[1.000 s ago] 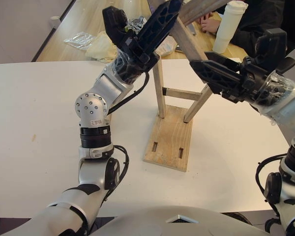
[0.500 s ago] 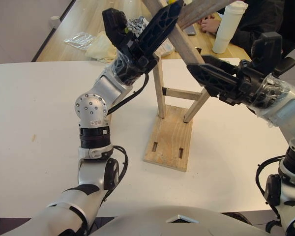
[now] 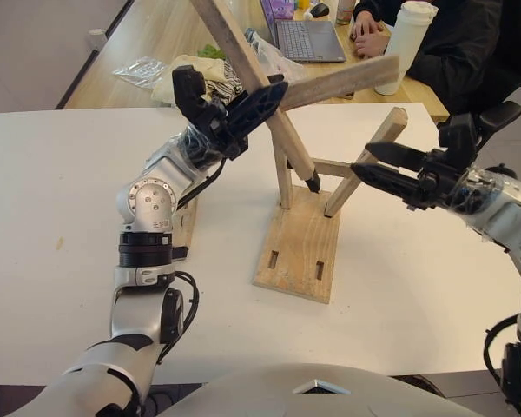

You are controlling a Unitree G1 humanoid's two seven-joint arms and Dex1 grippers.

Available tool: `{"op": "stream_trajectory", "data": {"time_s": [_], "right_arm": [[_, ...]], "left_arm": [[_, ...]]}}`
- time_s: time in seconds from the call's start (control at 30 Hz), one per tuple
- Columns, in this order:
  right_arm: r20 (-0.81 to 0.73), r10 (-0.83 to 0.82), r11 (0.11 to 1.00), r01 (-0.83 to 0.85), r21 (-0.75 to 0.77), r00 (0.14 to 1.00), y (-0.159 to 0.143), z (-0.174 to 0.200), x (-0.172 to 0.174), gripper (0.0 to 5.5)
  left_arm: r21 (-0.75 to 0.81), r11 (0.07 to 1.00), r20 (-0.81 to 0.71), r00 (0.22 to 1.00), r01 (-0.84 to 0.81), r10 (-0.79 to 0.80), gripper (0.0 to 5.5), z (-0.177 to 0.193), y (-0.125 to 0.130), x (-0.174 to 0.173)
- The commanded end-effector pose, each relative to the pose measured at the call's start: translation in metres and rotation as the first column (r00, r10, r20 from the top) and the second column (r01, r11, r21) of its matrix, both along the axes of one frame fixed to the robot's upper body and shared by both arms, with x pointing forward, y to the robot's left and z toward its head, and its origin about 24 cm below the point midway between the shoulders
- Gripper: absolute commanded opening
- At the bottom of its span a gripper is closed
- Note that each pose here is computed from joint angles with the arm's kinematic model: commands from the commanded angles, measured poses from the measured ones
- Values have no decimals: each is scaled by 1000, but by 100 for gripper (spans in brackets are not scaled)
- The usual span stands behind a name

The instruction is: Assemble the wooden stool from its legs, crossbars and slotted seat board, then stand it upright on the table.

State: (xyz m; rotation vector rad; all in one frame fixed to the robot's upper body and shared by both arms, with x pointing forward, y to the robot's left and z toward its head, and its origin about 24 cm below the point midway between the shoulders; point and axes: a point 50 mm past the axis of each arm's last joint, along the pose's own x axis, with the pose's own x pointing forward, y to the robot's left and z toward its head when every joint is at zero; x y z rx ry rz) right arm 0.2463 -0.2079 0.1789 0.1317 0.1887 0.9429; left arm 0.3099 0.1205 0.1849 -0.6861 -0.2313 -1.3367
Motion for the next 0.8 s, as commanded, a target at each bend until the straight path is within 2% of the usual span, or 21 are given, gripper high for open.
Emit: {"op": "stream_trajectory", "data": {"time_s": [0.03, 0.17, 0.3, 0.63, 0.8], "right_arm": [[-64, -66, 996, 62, -63, 996, -22, -22, 4, 338], [-93, -143, 987, 135, -86, 985, -39, -34, 11, 338], [-102, -158, 985, 150, -84, 982, -44, -38, 13, 338], [-94, -187, 981, 181, -64, 978, -44, -41, 17, 338], [-93, -187, 981, 182, -62, 978, -43, -41, 18, 338]], "left_arm": [[92, 995, 19, 999, 25, -27, 208, -12, 10, -7], [205, 976, 41, 995, 79, -90, 208, -26, 8, -14], [275, 954, 36, 991, 118, -133, 208, -40, 10, -22], [368, 919, 41, 985, 142, -169, 208, -52, 19, -33], [391, 910, 50, 984, 140, -172, 208, -63, 13, -37]]}}
